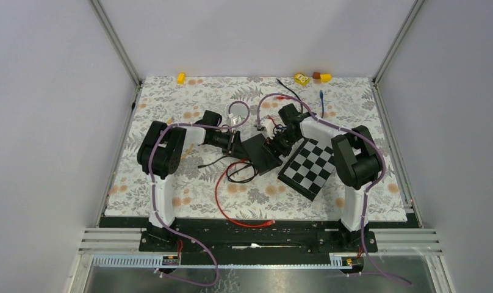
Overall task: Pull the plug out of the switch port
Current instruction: Pull the connector from the switch port.
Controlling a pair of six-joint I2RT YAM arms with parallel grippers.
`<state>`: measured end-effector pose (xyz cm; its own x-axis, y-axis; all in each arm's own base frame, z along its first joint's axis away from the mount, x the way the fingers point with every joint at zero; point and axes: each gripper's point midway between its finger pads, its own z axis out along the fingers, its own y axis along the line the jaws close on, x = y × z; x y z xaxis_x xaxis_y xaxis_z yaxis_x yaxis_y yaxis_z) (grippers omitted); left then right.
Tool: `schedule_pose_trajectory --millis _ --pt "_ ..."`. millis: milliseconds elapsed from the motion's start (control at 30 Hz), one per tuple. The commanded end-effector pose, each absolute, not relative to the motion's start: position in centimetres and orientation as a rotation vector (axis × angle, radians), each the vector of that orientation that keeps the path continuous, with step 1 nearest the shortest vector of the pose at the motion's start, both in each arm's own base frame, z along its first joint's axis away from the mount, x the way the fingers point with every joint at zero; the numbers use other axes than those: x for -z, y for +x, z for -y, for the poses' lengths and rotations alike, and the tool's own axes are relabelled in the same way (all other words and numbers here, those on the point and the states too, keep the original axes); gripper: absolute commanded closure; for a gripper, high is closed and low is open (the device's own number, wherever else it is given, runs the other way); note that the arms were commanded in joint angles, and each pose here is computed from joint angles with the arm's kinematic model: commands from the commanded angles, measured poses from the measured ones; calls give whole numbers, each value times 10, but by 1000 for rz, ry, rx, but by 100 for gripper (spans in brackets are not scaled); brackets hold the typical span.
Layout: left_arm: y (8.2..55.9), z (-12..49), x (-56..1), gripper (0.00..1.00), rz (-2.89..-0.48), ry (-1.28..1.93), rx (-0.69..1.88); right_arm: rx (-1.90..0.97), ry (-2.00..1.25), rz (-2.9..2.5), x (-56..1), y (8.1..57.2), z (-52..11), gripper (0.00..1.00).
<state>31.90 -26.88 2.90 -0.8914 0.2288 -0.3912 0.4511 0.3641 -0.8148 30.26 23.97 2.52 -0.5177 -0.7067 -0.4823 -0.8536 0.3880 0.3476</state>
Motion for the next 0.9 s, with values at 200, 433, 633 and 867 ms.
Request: schedule_pose_trajectory --millis 200,433,633,867 --pt "322 268 6 66 -2479 536 1488 -836 -1360 -2414 -19 298 -239 9" --pt "319 270 13 69 -2499 495 1532 -839 -1356 -2418 -17 298 -239 9" --pt "318 272 16 73 -2507 469 1553 -842 -1349 -2422 -16 298 -239 9" --pt "319 273 24 74 -2535 410 1571 -847 -1347 -2427 -15 297 -240 10"
